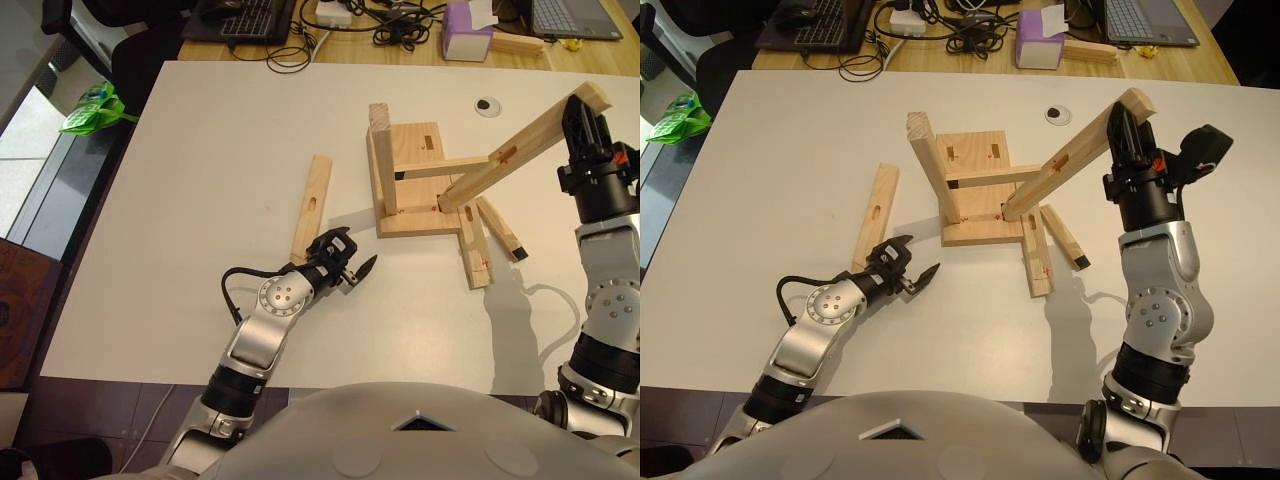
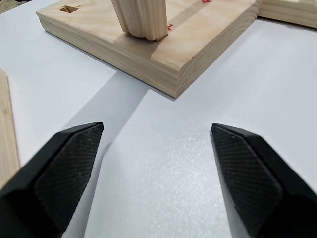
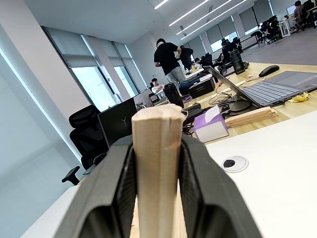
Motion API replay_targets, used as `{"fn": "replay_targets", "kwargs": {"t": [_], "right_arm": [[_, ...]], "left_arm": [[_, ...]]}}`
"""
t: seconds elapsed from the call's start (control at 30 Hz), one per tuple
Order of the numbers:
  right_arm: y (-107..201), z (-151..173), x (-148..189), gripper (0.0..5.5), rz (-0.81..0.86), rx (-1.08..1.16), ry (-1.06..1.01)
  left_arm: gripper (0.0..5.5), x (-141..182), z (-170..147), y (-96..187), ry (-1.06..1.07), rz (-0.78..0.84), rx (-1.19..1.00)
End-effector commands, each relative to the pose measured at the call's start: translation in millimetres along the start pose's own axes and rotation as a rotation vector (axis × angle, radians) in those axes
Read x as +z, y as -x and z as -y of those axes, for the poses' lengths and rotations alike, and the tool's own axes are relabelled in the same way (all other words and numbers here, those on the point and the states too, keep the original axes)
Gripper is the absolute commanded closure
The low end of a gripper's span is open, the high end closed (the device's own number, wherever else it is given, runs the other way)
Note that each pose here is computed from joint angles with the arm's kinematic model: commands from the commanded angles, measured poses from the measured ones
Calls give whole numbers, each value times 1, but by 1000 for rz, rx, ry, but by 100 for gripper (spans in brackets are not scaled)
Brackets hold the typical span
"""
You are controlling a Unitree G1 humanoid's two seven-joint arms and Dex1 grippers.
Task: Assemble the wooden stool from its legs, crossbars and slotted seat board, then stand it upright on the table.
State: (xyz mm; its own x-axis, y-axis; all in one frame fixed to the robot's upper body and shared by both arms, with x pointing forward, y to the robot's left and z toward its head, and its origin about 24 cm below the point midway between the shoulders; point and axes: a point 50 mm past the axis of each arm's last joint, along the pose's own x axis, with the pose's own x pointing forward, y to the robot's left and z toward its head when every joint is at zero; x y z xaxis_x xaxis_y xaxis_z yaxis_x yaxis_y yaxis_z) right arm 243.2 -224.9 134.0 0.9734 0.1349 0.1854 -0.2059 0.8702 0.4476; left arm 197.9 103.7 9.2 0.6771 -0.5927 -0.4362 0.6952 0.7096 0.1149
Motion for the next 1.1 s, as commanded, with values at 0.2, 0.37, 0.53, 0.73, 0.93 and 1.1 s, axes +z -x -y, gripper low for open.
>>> {"fn": "replay_targets", "kwargs": {"t": [0.2,0.37,0.53,0.73,0.93,1.1], "right_arm": [[3,-16,-15,447,-41,99,159],[3,-14,-22,447,-61,54,75],[2,-10,-23,447,-100,20,-20],[0,-11,-19,447,-100,33,11],[-4,-14,-17,447,-76,17,96],[-5,-5,-18,447,-66,-35,122]], "left_arm": [[147,6,-5,-1,-18,27,27],[147,7,-6,-1,-23,37,28],[147,9,-4,-3,-24,49,29],[147,12,0,-8,-16,63,30],[147,13,11,-17,-1,70,-3],[147,23,18,-24,-12,94,-55]]}}
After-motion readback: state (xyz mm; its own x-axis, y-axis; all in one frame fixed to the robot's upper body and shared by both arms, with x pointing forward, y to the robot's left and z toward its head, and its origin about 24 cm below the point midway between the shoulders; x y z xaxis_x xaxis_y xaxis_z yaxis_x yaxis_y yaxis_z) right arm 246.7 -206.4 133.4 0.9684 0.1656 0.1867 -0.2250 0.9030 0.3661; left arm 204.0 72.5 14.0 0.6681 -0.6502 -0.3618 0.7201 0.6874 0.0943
